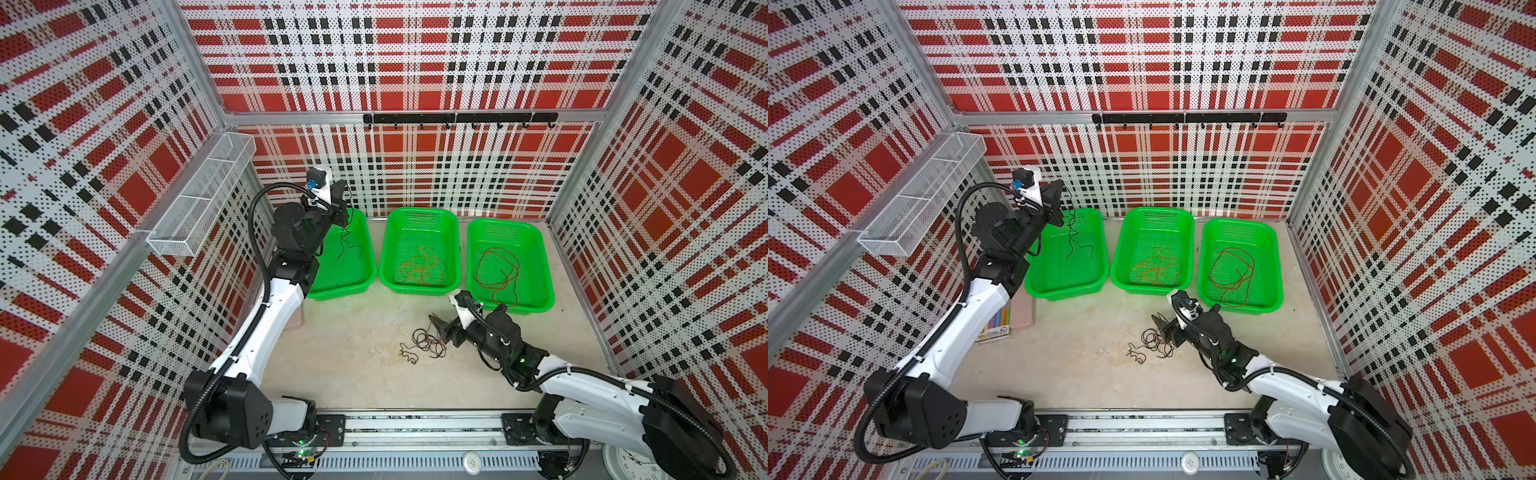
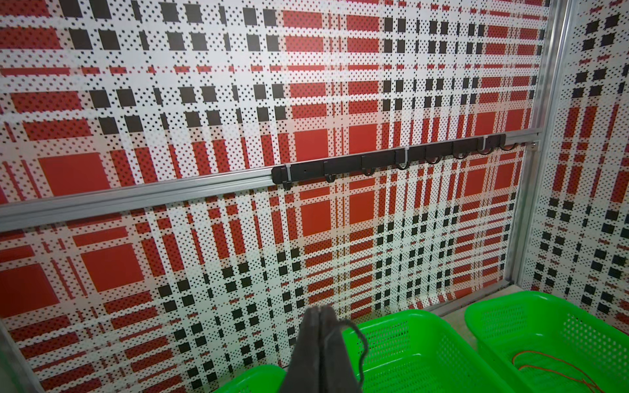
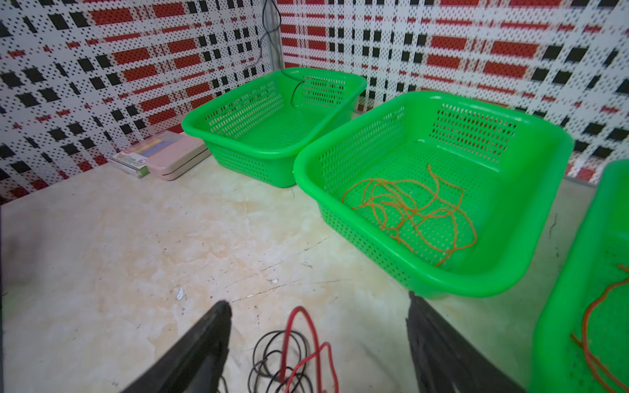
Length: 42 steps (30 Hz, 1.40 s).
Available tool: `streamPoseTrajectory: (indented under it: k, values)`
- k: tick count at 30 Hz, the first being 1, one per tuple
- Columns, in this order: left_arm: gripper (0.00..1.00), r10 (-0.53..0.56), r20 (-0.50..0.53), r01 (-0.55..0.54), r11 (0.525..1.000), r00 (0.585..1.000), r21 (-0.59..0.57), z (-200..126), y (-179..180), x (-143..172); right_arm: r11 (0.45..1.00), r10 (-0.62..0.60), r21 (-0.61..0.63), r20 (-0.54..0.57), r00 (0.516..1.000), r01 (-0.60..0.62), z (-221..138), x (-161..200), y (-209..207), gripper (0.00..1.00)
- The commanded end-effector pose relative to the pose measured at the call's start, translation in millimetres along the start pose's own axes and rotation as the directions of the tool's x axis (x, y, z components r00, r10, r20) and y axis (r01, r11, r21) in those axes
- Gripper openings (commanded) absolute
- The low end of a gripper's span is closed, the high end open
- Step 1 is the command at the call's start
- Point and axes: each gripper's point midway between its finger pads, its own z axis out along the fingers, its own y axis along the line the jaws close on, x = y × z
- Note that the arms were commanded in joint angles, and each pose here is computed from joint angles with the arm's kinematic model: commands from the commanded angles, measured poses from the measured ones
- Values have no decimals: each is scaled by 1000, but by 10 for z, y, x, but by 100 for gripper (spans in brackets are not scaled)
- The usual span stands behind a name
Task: Untangle and sort cables by color
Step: Place the cable into the container.
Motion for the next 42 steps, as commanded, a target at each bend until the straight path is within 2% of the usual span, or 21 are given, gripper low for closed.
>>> streamPoseTrajectory:
  k: [1, 7, 15, 25, 26, 27, 28, 30, 32, 33, 36, 39, 42]
  values:
    - [0, -18, 54, 19, 1000, 998, -11, 25, 173, -7, 999, -52, 3, 59, 997, 52, -35, -296, -3, 91]
    - [0, -55, -18, 54, 997, 998, -58, 139, 531, 559, 997, -58, 63, 118, 991, 51, -48, -709, -163, 92]
    - [0, -94, -146, 85, 994, 985, -67, 289, 669, 1436, 979, -44, 203, 155, 987, 12, -71, -1114, -595, 87]
    - [0, -194, -260, 181, 981, 946, -70, 357, 707, 2290, 977, -11, 212, 111, 994, -12, 46, -1053, -783, 79]
    - [4, -203, -267, 190, 979, 942, -74, 357, 713, 2339, 978, -8, 209, 96, 995, -12, 62, -1010, -783, 79]
    - [17, -215, -270, 201, 976, 939, -79, 357, 724, 2364, 979, -4, 202, 82, 997, -13, 75, -972, -773, 78]
    - [38, -225, -269, 210, 974, 937, -82, 357, 738, 2366, 981, 1, 194, 67, 998, -14, 87, -922, -763, 76]
    - [71, -230, -259, 211, 973, 938, -99, 347, 769, 2322, 984, 17, 178, 38, 999, -24, 96, -818, -742, 72]
    - [93, -221, -239, 200, 974, 946, -110, 325, 782, 2213, 989, 24, 144, 6, 1000, -25, 99, -686, -682, 68]
    - [98, -216, -222, 193, 974, 951, -120, 303, 802, 2132, 993, 27, 117, -17, 999, -25, 97, -606, -636, 67]
    - [98, -201, -180, 177, 974, 963, -143, 221, 814, 1886, 998, 58, 26, -54, 997, -57, 24, -402, -461, 67]
    - [98, -199, -141, 176, 972, 970, -158, 115, 773, 1648, 993, 106, -41, -65, 992, -108, -111, -263, -316, 71]
    - [98, -164, -118, 142, 975, 979, -172, 2, 663, 1464, 989, 121, -66, -122, 985, -130, -204, -51, -186, 72]
